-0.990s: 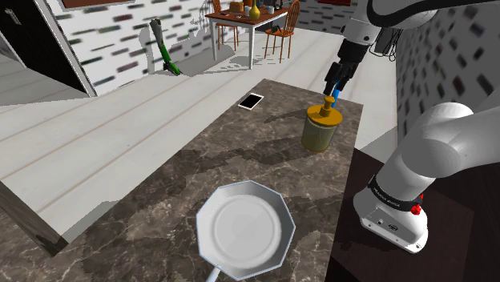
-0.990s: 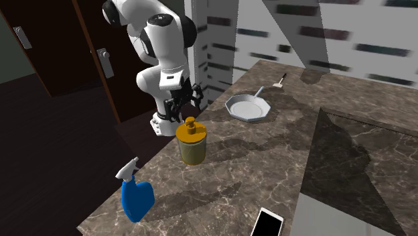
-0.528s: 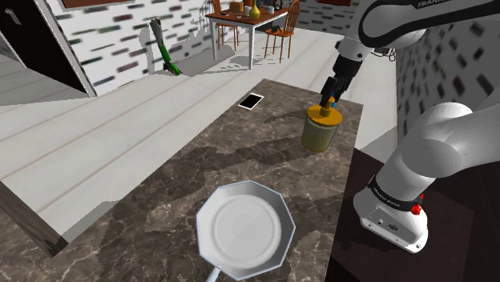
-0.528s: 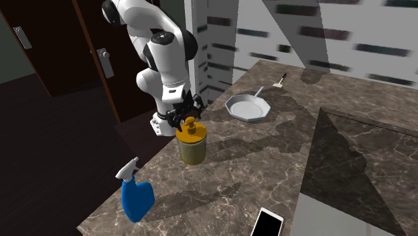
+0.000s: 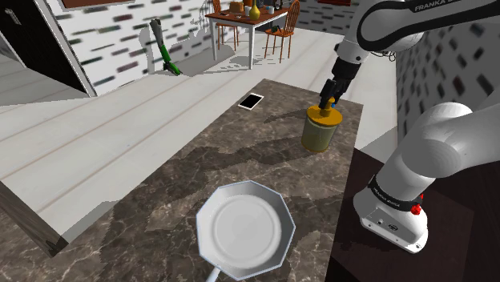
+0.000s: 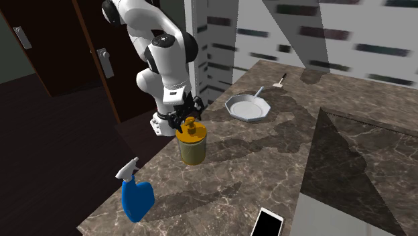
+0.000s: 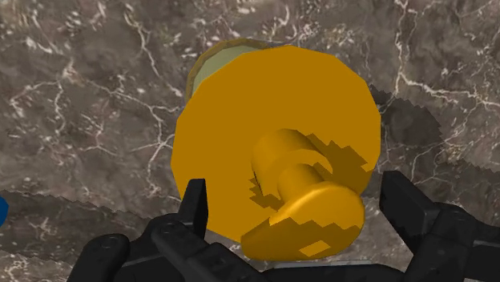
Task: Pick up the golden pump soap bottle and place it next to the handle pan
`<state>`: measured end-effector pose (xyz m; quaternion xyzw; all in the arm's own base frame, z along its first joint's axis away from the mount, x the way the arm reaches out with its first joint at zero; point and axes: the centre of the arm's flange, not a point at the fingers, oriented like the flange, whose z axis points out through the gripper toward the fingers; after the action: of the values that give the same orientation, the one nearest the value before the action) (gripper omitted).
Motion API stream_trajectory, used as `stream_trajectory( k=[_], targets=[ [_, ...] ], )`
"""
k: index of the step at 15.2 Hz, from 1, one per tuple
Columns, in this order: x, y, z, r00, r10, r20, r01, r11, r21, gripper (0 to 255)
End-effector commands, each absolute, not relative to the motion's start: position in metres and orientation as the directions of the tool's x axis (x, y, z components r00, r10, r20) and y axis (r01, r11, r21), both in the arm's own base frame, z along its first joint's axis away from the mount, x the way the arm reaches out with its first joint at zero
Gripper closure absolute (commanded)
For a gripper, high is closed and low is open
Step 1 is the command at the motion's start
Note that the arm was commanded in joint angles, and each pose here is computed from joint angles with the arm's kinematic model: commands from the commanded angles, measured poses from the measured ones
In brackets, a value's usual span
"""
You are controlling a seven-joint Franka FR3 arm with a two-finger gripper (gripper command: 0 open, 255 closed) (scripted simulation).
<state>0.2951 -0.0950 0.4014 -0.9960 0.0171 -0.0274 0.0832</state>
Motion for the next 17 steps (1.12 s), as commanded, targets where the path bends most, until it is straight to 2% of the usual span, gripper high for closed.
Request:
stream_trajectory(
  k=[1,10,17],
  targets=[
    [0.295,-0.095,0.401,0.998,-0.039,0.052,-0.03,-0.986,-0.167,255],
    [0.295,-0.095,0.401,0.998,-0.039,0.052,-0.03,-0.986,-0.167,255],
    [0.295,-0.095,0.438,0.998,-0.039,0.052,-0.03,-0.986,-0.167,255]
  ],
)
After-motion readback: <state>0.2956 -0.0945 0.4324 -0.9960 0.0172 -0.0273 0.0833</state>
